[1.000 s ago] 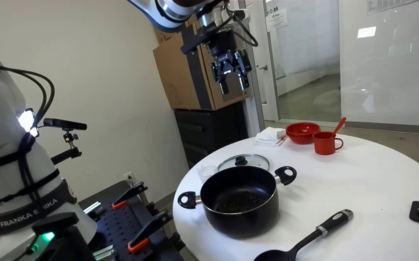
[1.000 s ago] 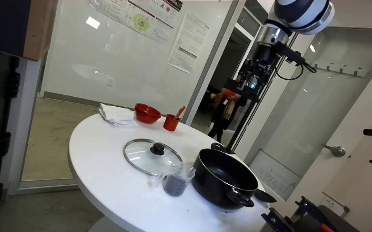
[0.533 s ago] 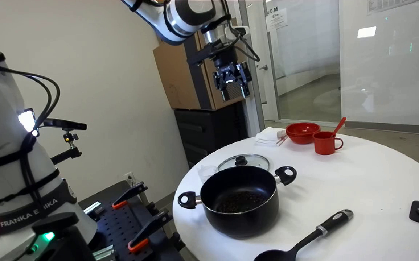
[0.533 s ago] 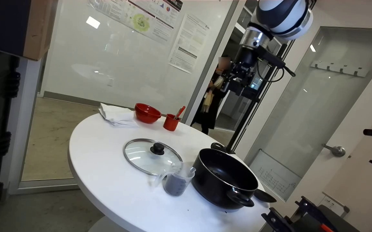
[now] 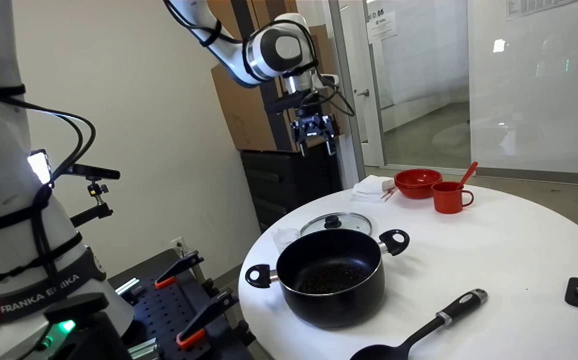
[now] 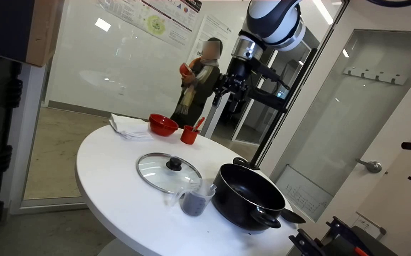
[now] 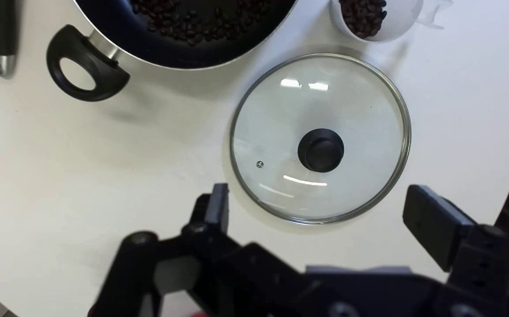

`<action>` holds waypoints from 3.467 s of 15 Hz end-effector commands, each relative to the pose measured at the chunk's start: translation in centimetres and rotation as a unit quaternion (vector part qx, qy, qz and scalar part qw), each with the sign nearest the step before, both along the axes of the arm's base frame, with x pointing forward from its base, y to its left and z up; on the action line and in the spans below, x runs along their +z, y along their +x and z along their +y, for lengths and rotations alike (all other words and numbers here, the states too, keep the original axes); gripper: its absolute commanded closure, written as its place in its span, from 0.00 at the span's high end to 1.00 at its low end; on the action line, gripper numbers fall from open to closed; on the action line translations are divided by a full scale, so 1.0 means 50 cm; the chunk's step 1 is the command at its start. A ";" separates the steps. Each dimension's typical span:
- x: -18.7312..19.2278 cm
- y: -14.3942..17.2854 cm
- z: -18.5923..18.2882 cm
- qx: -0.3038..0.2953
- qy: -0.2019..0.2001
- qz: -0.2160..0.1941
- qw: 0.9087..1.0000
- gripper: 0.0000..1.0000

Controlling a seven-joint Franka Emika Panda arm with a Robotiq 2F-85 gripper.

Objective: Put the glass lid on top of the black pot

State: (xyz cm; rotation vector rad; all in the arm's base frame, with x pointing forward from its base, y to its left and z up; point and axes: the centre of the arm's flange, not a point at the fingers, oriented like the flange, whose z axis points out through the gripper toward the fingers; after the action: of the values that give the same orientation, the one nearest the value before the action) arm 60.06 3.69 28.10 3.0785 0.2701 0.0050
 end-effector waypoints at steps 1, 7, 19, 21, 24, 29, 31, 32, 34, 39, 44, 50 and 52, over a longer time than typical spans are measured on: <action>-0.060 0.065 0.018 0.015 -0.004 0.014 1.000 1.00; -0.151 0.090 0.060 0.032 -0.009 0.041 0.999 1.00; -0.173 0.088 0.066 0.011 -0.001 0.029 1.000 1.00; -0.191 0.110 0.071 -0.001 0.000 0.015 1.000 1.00; -0.215 0.152 0.102 -0.003 -0.002 -0.002 1.000 1.00; -0.277 0.197 0.148 -0.003 -0.016 0.008 1.000 1.00; -0.315 0.205 0.149 -0.009 -0.028 0.017 0.999 1.00; -0.334 0.208 0.145 -0.013 -0.035 0.022 0.999 1.00; -0.374 0.212 0.128 -0.021 -0.051 0.034 0.998 1.00; -0.429 0.226 0.112 -0.031 -0.067 0.064 0.995 1.00; -0.449 0.233 0.140 -0.022 -0.067 0.085 0.994 1.00; -0.476 0.227 0.147 -0.024 -0.071 0.122 0.990 1.00; -0.483 0.226 0.144 -0.025 -0.073 0.127 0.989 1.00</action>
State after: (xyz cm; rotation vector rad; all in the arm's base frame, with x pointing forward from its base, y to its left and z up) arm 69.83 10.61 4.67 2.9461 0.2121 -0.3663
